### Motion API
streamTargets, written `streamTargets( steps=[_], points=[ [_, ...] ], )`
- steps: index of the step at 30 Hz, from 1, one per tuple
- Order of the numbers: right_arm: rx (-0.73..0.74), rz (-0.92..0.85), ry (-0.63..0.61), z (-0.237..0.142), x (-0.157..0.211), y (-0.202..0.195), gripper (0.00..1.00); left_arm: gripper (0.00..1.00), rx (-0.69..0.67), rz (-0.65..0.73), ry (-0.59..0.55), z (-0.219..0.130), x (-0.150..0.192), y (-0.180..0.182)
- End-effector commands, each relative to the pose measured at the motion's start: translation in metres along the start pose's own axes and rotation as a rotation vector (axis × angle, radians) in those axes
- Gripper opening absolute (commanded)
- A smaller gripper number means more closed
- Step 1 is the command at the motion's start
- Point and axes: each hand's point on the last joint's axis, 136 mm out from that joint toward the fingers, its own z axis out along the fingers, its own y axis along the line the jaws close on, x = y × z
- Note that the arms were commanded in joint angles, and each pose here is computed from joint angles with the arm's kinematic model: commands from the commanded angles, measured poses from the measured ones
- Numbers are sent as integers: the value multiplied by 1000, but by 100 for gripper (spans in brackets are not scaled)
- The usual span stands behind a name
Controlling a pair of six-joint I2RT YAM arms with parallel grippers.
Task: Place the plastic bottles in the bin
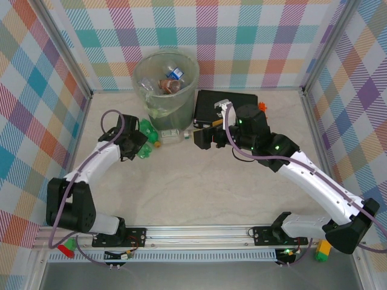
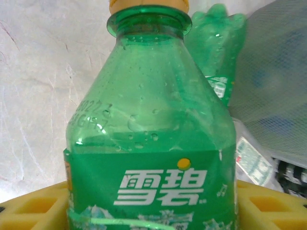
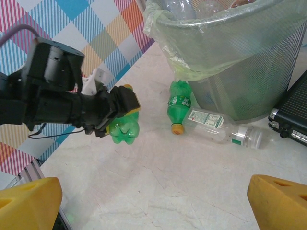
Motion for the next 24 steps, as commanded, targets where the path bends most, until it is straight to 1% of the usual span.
streamTargets(
  steps=[1, 8, 12, 14, 24],
  points=[
    [-31, -25, -56, -11, -18, 12, 99, 64, 39, 9, -34, -30, -13, -10],
    [-47, -47, -58, -4, -29, 17, 99, 63, 156, 6, -110, -85, -31, -30],
    [-40, -56, -66, -1, -34, 17, 99, 64, 210, -8, -149, -110, -40, -39],
    [-39, -63, -64, -1, -38, 18, 99, 63, 251, 5, -166, -125, -45, -50],
    [-38, -70, -91, -1, -46, 20, 99, 63, 414, 5, -193, -173, -60, -100]
  ],
)
